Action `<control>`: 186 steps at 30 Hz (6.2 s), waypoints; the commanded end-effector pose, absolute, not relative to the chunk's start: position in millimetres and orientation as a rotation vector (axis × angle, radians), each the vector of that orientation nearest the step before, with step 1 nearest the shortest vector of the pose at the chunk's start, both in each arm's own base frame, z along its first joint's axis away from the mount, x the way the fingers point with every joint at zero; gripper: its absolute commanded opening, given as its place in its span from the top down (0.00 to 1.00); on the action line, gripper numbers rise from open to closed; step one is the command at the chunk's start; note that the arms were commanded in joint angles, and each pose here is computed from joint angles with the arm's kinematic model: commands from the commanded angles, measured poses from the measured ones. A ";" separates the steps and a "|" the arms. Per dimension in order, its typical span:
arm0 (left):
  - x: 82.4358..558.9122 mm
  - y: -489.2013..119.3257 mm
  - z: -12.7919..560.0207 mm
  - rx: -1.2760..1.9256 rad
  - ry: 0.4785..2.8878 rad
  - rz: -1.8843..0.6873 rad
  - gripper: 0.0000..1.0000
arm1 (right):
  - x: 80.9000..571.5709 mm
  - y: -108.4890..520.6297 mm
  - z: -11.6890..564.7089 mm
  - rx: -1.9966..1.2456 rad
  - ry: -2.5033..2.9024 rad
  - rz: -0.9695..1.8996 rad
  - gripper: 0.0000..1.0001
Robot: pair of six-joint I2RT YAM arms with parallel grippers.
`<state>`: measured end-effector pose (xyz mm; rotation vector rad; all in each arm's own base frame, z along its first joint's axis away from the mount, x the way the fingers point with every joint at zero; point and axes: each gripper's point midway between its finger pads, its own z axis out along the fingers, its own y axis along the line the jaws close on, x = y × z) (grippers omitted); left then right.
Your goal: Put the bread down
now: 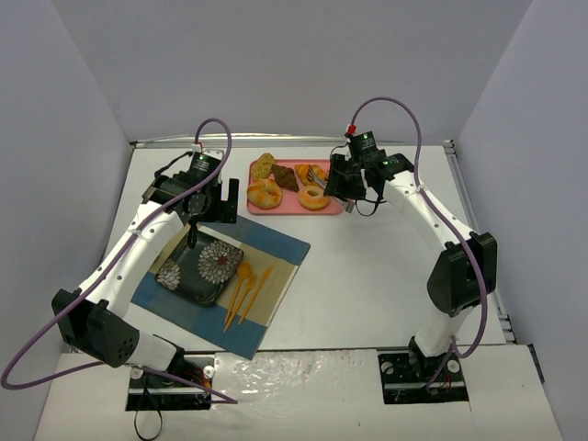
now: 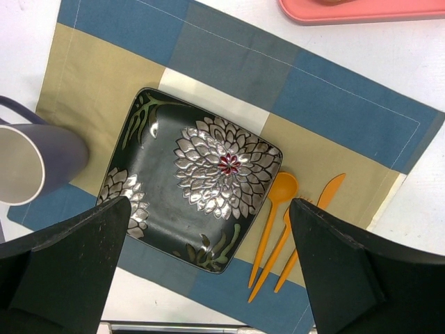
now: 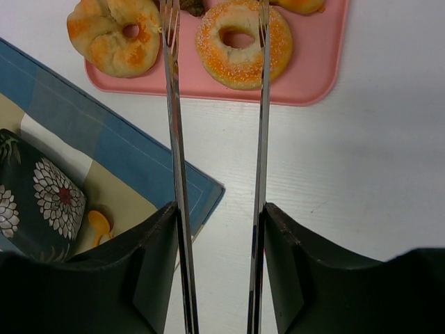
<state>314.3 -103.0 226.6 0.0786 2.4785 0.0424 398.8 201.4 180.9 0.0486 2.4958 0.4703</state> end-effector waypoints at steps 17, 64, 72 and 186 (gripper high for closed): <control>326.4 -100.6 249.1 0.034 2.402 0.046 0.03 | 446.1 263.0 184.1 -0.163 2.424 0.549 0.54; 322.0 -96.3 244.8 0.035 2.412 0.068 0.03 | 461.2 294.1 127.0 -0.201 2.486 0.428 0.99; 320.8 -96.6 244.2 0.031 2.414 0.063 0.03 | 454.9 291.7 160.2 -0.192 2.422 0.419 1.00; 280.6 31.2 266.5 -0.747 2.177 0.197 0.03 | 207.2 452.2 156.2 -0.980 2.370 0.701 0.57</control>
